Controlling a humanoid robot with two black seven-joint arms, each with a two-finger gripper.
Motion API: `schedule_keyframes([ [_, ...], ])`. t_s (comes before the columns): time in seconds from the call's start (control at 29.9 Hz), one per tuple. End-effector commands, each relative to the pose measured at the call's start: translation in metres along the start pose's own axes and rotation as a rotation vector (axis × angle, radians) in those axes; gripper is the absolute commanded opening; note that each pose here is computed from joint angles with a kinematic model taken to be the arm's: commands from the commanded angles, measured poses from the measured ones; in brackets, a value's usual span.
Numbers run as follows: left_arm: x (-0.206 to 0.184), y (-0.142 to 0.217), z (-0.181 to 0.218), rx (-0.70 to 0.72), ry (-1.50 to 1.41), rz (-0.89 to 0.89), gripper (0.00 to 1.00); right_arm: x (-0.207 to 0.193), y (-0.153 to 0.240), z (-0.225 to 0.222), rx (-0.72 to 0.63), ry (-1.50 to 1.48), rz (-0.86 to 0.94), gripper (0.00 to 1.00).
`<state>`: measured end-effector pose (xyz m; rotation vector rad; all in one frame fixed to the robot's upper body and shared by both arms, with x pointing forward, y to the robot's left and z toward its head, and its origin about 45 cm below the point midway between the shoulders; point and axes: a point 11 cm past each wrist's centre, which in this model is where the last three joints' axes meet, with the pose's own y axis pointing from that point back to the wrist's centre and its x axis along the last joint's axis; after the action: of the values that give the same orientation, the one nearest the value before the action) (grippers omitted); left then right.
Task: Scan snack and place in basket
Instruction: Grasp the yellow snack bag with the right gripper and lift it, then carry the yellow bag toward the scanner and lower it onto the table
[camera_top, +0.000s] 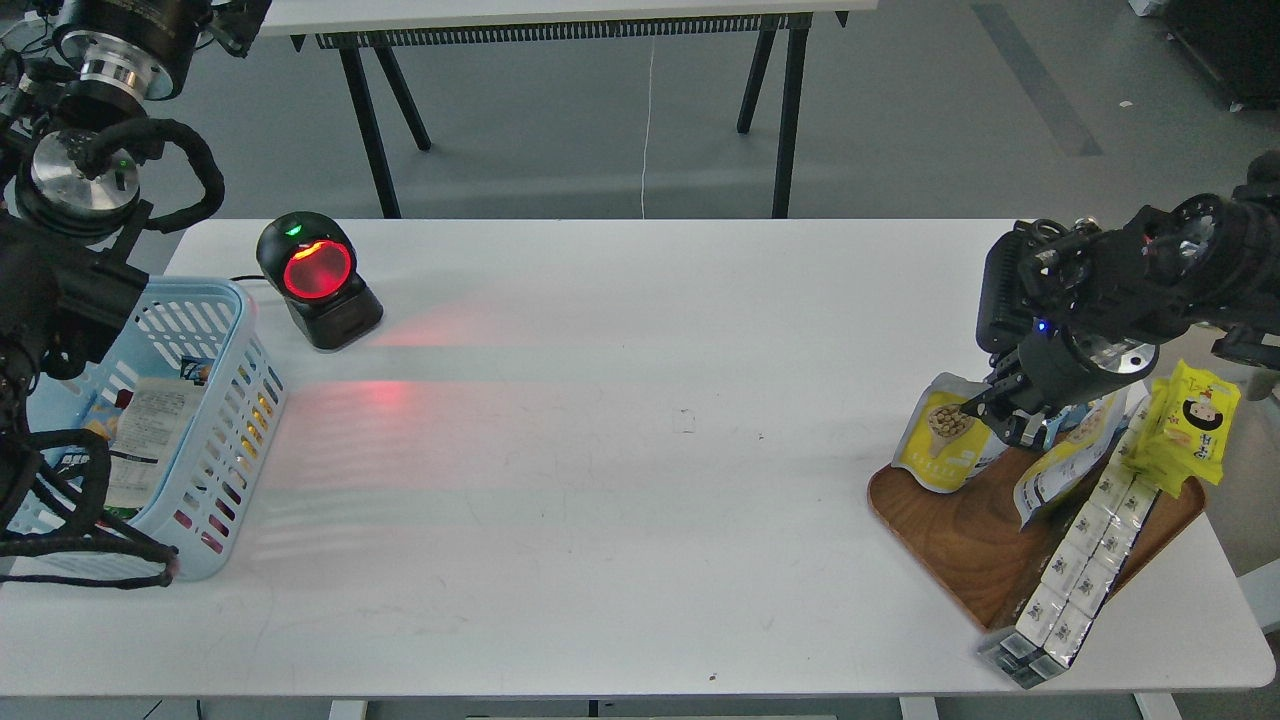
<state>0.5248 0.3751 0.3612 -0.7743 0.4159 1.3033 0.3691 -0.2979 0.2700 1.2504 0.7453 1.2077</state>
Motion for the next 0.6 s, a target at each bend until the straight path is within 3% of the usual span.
schedule_keyframes([
  [0.0,0.000,0.000,0.000,0.001,-0.001,0.000,1.00,0.021,0.017,-0.003,-0.008,0.043,0.037,0.00],
  [0.27,0.000,0.000,0.006,-0.007,-0.006,0.000,1.00,0.076,0.061,-0.004,-0.031,0.071,0.139,0.00],
  [0.57,0.000,0.000,0.009,-0.010,-0.011,0.000,1.00,0.131,0.055,-0.018,0.000,0.169,0.172,0.00],
])
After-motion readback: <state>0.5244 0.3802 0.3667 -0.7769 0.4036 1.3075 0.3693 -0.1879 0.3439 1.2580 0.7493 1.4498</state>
